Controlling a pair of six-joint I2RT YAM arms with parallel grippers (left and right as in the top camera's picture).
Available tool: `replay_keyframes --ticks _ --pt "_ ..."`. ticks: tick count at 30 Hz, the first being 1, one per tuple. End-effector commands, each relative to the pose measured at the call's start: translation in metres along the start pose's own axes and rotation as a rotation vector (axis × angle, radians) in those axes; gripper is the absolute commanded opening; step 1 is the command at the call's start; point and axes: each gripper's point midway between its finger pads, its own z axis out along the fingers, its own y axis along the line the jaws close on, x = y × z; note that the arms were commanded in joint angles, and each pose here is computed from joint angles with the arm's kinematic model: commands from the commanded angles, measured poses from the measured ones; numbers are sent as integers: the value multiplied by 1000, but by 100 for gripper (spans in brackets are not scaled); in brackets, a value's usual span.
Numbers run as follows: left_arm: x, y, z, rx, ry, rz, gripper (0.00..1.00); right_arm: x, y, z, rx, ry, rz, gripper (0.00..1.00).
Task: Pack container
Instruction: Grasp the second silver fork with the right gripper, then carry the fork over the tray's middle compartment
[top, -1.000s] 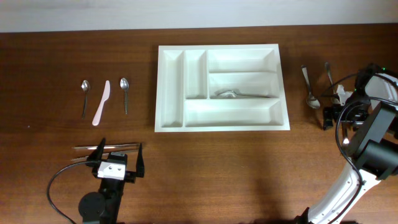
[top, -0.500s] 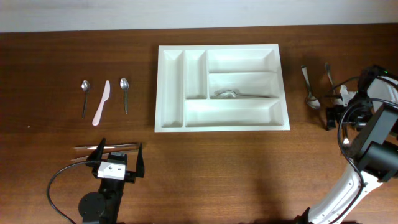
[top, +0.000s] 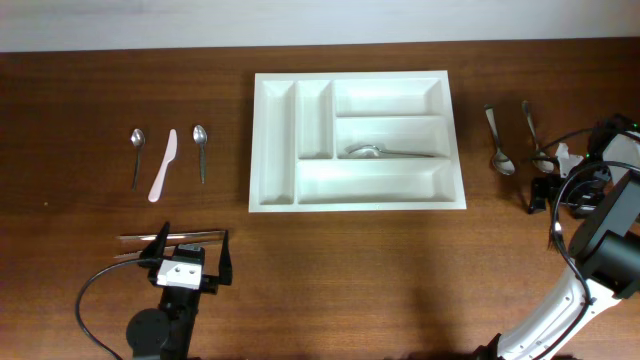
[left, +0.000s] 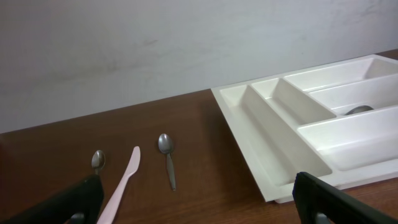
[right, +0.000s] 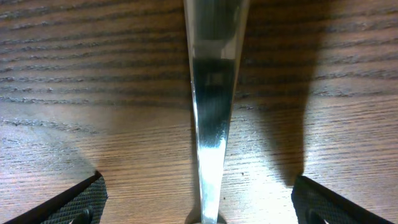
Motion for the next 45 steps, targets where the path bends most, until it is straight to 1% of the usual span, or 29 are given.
replay_keyframes --ticks 1,6,9,11,12,14,16,18,20,26,30,35,40,43,45 --pt "2 3 0 -14 2 12 99 8 -2 12 2 27 18 94" --pt "1 3 0 -14 1 12 99 7 -2 13 2 27 19 72" --pt "2 3 0 -14 2 12 99 7 -2 13 2 27 19 51" --pt "1 3 0 -14 1 12 99 7 -2 13 2 27 19 49" --pt "2 3 0 -14 2 12 99 8 -2 13 1 28 19 45" --pt "2 3 0 -14 2 12 99 8 -2 13 2 28 27 33" --pt "1 3 0 -14 1 12 99 7 -2 13 3 27 54 16" --pt "2 3 0 -14 2 12 99 7 -2 13 3 28 73 6" --pt "1 3 0 -14 1 12 99 7 -2 13 3 28 97 4" --pt "2 3 0 -14 2 12 99 6 -2 7 5 28 209 4" --pt "2 3 0 -14 2 12 99 -4 -9 -14 15 -3 316 4" --pt "2 3 0 -14 2 12 99 -28 -23 -71 29 -103 550 4" --pt "2 3 0 -14 2 12 99 -43 -34 -139 21 -233 761 4" --pt "1 3 0 -14 1 12 99 -56 -22 -172 -68 -309 842 4" --pt "1 3 0 -14 1 12 99 -69 -2 -192 -186 -354 866 4"
